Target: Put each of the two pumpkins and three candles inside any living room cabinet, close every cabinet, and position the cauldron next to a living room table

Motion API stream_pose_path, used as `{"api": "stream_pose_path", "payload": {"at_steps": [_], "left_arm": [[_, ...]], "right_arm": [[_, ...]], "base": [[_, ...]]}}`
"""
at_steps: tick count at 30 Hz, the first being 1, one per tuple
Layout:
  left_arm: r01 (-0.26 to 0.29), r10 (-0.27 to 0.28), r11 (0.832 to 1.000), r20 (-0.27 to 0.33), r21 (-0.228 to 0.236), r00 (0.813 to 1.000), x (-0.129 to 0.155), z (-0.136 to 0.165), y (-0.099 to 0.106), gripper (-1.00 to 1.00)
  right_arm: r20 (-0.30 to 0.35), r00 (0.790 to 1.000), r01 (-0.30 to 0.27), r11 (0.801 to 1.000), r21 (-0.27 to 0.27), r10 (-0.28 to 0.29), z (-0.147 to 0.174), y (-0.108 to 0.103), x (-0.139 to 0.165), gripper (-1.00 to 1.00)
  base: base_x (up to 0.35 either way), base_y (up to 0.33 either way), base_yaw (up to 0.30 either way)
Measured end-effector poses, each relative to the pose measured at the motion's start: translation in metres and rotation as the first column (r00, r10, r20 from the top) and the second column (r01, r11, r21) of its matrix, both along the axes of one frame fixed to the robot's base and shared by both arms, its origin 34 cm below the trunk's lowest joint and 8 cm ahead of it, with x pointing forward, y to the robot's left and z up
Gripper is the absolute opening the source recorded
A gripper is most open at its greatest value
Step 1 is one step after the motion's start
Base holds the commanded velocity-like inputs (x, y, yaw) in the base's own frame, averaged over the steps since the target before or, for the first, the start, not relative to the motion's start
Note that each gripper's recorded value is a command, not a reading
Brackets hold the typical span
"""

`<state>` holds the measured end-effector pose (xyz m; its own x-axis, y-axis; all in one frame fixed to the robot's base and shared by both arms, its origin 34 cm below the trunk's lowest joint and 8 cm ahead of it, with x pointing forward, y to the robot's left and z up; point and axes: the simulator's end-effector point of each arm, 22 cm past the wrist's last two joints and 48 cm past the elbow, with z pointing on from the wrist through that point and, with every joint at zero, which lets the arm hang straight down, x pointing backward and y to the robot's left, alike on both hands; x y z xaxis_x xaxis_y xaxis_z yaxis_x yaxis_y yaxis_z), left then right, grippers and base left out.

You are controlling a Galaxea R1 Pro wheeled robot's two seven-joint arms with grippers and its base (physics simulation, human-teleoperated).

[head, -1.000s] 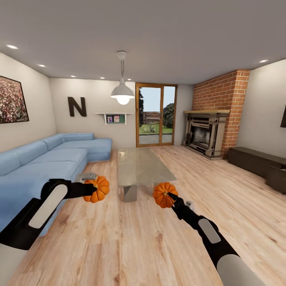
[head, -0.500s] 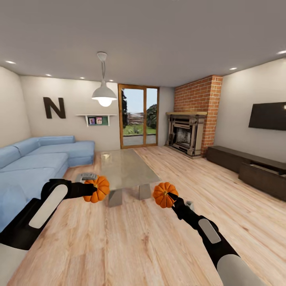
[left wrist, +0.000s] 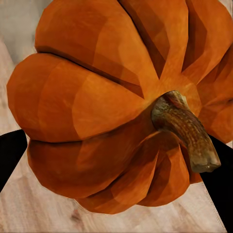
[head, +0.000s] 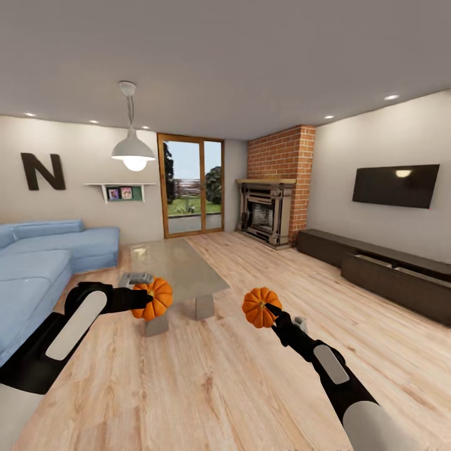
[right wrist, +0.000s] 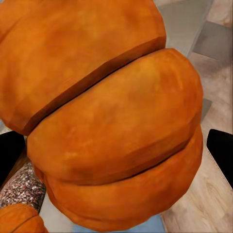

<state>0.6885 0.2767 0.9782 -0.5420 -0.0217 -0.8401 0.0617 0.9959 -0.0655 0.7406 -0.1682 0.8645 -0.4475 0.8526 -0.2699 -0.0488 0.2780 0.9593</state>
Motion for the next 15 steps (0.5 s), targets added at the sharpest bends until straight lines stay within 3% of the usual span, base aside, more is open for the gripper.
{"api": "stream_pose_path", "payload": {"at_steps": [15], "left_arm": [[0.001,-0.001,1.0,0.006,0.0,1.0,0.001,0.03,0.0,-1.0]], "right_arm": [[0.005,1.0,0.0,1.0,0.0,0.0,0.03,0.0,0.002,-1.0]], "base": [[0.0,0.0,-0.283]]}}
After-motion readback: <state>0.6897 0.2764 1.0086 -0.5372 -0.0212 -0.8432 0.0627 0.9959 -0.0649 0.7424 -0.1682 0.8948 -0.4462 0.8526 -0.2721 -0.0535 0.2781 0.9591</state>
